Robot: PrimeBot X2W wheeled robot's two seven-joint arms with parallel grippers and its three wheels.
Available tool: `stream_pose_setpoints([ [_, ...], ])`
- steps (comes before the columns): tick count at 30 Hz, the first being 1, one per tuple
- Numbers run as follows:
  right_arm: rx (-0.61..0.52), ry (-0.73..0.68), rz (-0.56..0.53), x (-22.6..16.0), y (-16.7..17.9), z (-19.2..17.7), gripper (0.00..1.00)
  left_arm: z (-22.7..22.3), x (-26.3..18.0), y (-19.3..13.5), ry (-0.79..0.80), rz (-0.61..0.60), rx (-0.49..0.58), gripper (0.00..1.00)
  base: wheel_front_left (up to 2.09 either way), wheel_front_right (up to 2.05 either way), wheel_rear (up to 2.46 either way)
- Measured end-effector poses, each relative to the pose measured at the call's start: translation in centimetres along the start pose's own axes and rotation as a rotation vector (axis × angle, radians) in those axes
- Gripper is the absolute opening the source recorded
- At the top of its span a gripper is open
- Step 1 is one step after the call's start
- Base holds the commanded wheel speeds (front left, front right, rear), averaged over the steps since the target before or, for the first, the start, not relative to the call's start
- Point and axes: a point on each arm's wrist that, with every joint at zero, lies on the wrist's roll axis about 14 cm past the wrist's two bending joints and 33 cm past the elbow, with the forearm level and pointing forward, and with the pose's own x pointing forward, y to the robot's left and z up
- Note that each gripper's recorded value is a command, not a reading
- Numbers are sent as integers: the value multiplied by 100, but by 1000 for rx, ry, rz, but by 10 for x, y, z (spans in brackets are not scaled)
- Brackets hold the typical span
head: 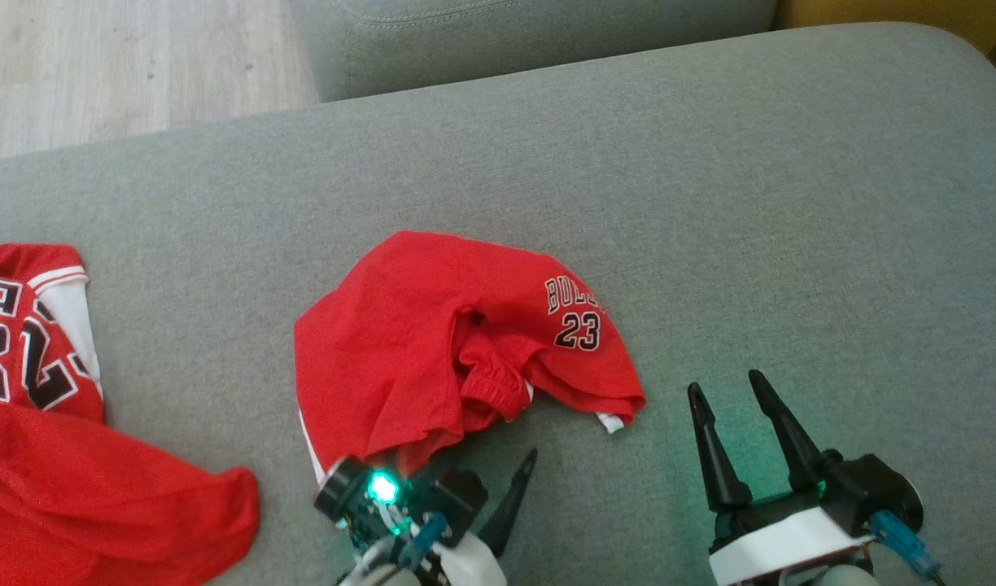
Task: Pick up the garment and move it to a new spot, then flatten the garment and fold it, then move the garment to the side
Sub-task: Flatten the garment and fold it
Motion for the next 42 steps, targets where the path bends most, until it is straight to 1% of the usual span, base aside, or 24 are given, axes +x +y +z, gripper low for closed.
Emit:
stream_pose_setpoints([
  [2,4,-2,-1,-1,0,0,100,-1,-4,-8,-4,-13,-9,100,0,0,0],
  [6,9,-2,-2,-1,0,0,100,13,-6,-16,-45,-36,-14,100,0,0,0],
  [10,10,-3,-3,-1,0,0,100,22,-8,-19,-67,-49,-19,100,0,0,0],
  [17,10,-2,-13,-3,-3,0,100,23,-7,-6,-65,-2,-25,100,0,0,0],
  [21,10,-2,-19,-4,-4,0,100,23,-5,-6,-65,-4,-23,100,0,0,0],
  [28,11,7,-30,-4,-7,-2,100,13,0,-6,-40,-15,-65,100,0,0,0],
  [34,11,28,-37,-2,-10,-8,100,16,14,0,-56,-17,-70,100,0,0,0],
  [35,10,32,-38,-2,-10,-9,100,17,17,2,-64,-17,-69,87,0,0,0],
  [36,7,36,-38,-2,-11,-10,100,18,19,3,-69,-14,-67,30,0,0,0],
  [37,6,37,-39,-2,-11,-10,100,19,21,4,-71,-17,-64,0,0,0,0],
  [42,-1,28,-44,-3,-13,-8,100,29,23,-1,-108,-43,-59,0,0,0,0],
])
